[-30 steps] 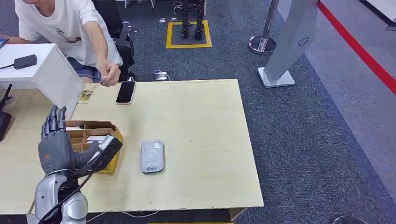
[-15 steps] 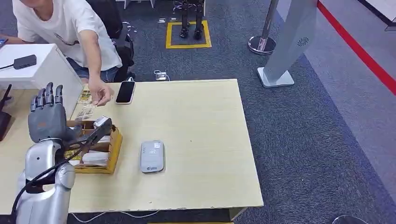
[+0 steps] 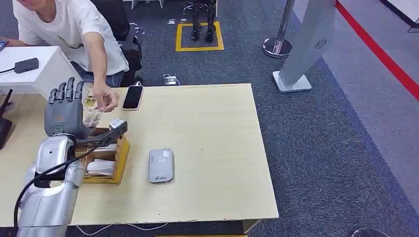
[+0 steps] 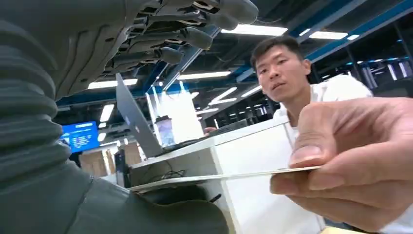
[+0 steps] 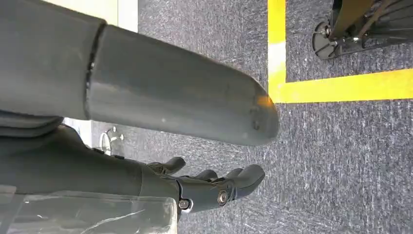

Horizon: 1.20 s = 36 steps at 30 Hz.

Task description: Pass the card to the sensor for recognition and then transmit it.

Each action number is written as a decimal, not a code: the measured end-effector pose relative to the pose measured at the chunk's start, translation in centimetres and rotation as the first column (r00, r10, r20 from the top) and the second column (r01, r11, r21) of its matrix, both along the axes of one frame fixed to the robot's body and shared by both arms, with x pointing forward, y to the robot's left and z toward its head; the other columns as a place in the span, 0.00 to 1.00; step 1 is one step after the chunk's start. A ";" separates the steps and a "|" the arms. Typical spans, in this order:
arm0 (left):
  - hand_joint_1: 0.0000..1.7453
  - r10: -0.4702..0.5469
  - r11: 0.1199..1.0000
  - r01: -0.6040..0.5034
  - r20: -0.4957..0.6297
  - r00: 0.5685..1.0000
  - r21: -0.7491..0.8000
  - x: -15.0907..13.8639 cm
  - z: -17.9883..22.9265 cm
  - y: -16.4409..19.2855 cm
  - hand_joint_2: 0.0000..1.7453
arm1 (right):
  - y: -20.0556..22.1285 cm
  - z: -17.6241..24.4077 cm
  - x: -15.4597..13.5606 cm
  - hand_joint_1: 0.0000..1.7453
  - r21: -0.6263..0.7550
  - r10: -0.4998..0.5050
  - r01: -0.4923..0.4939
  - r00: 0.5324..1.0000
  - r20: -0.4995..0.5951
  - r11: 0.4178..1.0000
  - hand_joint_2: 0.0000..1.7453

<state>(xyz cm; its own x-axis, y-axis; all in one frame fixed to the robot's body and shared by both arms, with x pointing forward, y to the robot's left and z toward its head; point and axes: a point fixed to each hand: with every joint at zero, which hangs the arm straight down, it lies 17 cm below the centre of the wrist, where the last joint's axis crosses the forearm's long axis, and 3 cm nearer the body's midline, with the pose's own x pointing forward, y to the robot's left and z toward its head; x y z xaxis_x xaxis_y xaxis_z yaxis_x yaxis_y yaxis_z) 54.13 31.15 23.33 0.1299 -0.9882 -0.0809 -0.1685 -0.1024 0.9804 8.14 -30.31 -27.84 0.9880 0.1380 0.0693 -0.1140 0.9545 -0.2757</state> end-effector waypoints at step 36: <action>1.00 -0.045 0.999 0.046 0.006 0.999 -0.029 0.6 0.6 -2.3 1.00 | 0.7 0.0 0.2 0.00 0.010 0.029 -0.029 1.000 0.008 1.000 0.00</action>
<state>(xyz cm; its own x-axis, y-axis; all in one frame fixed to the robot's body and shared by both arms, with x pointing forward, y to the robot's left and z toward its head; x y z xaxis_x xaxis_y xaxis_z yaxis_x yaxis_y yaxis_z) 54.75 28.84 23.98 0.0850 -0.9951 -0.0511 -0.1779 -0.0656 0.9819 8.36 -29.66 -27.83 0.9831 0.1655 0.0787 -0.1391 0.9535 -0.2674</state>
